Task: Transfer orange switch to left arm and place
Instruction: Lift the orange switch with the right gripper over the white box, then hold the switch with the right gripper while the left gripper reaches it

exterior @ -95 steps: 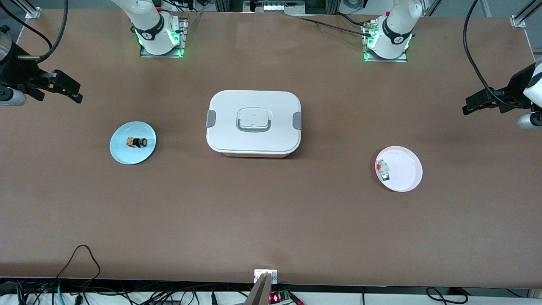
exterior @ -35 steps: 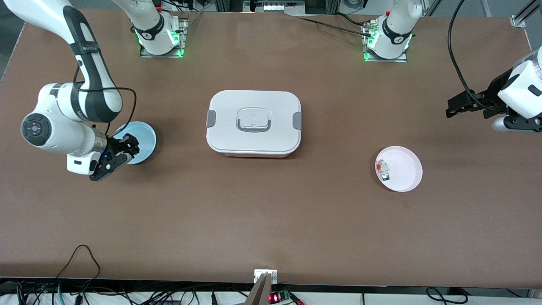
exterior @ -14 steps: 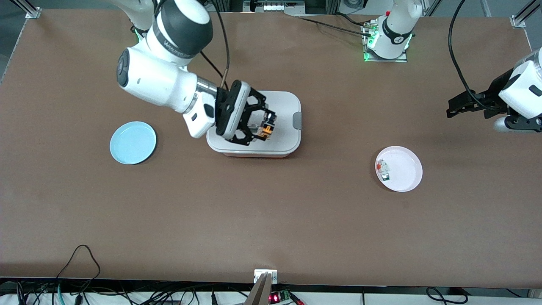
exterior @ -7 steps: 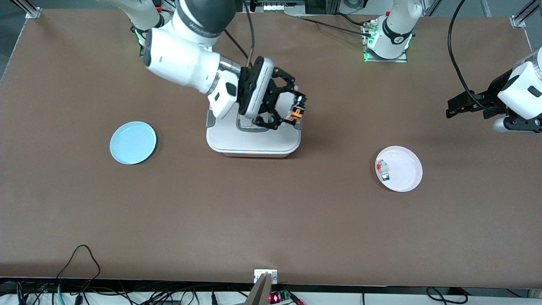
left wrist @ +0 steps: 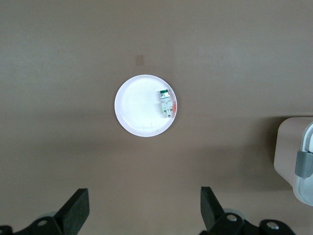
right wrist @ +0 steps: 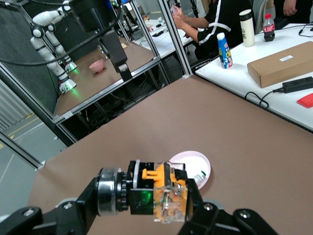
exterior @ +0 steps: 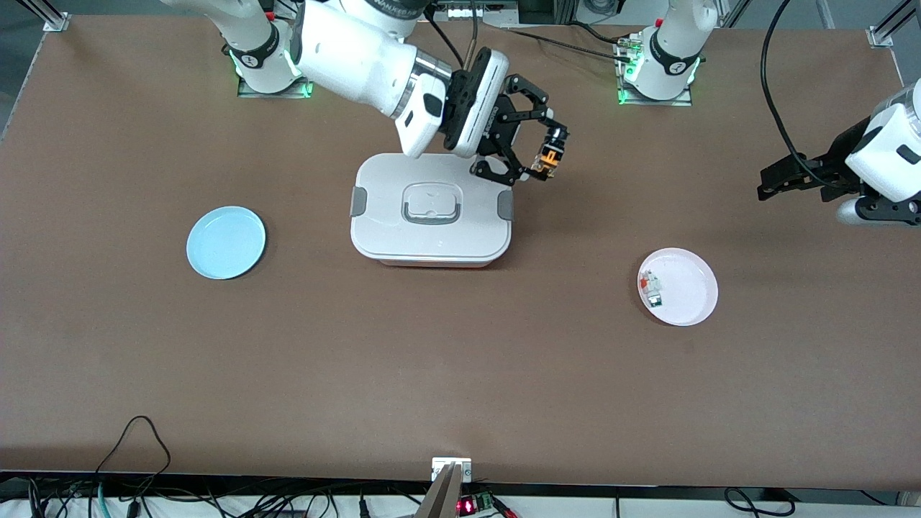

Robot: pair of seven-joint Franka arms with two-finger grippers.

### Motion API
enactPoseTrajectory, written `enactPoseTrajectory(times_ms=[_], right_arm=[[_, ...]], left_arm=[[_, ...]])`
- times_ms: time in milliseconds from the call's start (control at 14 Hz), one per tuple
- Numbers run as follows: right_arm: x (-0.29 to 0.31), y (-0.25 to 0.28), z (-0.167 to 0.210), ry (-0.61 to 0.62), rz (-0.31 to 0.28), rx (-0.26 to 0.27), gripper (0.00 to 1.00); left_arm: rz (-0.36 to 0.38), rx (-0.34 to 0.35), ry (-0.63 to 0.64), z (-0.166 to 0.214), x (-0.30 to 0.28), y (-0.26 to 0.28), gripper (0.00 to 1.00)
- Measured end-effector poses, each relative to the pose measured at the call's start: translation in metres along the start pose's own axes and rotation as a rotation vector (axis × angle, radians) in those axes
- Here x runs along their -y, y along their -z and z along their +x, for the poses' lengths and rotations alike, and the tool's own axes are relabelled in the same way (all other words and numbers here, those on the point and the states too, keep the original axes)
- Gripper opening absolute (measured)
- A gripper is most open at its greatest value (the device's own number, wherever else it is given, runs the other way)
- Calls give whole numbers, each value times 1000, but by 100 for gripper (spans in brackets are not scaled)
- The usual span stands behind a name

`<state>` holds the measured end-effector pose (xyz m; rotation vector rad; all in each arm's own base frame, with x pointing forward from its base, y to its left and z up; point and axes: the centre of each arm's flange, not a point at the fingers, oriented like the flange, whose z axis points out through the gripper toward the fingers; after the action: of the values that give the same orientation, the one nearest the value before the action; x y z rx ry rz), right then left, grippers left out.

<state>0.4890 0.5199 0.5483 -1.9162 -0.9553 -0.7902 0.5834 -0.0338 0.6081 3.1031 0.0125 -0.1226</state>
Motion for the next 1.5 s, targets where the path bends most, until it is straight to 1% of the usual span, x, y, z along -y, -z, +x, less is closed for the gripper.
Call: enactPoseTrajectory(times_ms=[286,571,643,714,857,1000,1143,1214,1357,1500], right_arm=[[13,-5,1,8,-10,-21,72],[14,-14,-5,6,-26,-26,72],[16,-16,-6,7,-24,-24,72],[18,-17,-7,9,-23,-24,72],[20,-18,-7,10,-24,-26,72],[19,-17,-6,10,-26,-28,72],[19,-17,-6,10,-27,-30,72],[19,-17,-6,10,-27,-30,72],[21,-18,-6,10,-25,-30,72],[23,-19,-6,12,-23,-29,72]], left_arm=[[0,-2,0,0,0,1,100],[0,-1,0,0,1,1,100],[-3,0,-7,0,2,1,100],[-24,5,-19,-1,0,0,100],[-133,32,-66,-1,-9,-6,100],[-276,63,-116,1,-22,-19,100],[-462,100,-224,1,-34,-36,100],[-564,121,-257,1,-39,-44,99],[-783,172,-268,2,-45,-55,99],[-971,216,-242,3,-54,-69,99]])
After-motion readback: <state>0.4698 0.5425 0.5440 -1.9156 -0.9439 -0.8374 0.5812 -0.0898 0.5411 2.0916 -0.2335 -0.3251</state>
